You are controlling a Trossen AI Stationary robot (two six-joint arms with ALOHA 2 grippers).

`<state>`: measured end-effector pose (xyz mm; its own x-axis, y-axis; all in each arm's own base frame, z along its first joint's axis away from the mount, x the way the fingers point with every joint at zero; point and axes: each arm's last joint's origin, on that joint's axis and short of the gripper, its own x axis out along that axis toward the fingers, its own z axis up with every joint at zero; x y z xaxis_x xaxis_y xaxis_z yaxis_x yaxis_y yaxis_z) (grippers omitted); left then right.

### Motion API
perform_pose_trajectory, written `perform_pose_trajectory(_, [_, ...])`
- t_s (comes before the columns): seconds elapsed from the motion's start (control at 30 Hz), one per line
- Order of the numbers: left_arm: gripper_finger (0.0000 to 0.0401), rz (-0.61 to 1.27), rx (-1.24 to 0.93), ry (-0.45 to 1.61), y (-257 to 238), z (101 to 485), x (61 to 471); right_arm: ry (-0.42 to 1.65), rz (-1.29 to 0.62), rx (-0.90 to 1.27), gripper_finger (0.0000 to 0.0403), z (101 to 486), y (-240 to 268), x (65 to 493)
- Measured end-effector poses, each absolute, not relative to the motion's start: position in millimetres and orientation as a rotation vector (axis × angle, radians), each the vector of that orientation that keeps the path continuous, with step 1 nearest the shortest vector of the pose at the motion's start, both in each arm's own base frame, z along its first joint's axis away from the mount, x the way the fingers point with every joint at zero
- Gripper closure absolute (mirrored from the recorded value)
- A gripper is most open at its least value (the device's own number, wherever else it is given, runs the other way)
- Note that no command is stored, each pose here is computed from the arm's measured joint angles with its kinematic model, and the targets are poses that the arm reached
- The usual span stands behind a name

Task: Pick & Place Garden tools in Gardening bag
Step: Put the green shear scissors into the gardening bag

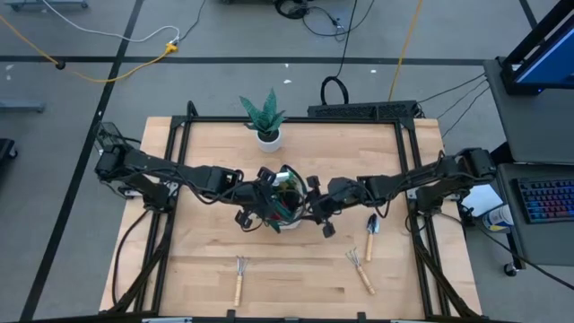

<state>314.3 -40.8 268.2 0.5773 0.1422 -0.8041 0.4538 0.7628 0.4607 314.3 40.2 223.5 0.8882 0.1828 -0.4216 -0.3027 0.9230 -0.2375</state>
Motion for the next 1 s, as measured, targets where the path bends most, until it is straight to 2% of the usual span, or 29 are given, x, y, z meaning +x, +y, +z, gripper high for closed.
perform_pose_trajectory(0.13, [0.0344, -0.198, 0.707, 0.938, -41.0, 269.3, 315.7, 0.439, 0.246, -0.297, 0.0245, 217.2, 33.5, 316.4])
perform_pose_trajectory(0.3, [0.0354, -0.198, 0.711, 0.933, -41.0, 269.6, 316.1, 0.46, 0.276, -0.294, 0.0251, 212.9, 32.4, 316.8])
perform_pose_trajectory(0.43, [0.0354, -0.192, 0.72, 0.908, -41.9, 271.0, 318.0, 0.486, 0.304, -0.292, 0.0286, 210.0, 33.3, 315.5])
perform_pose_trajectory(0.67, [0.0351, -0.215, 0.729, 0.874, -43.6, 272.5, 320.1, 0.471, 0.349, -0.278, 0.039, 211.0, 34.2, 315.4])
perform_pose_trajectory(1.0, [0.0346, -0.249, 0.698, 0.816, -45.8, 273.5, 324.8, 0.474, 0.372, -0.286, 0.0398, 210.4, 35.2, 314.6])
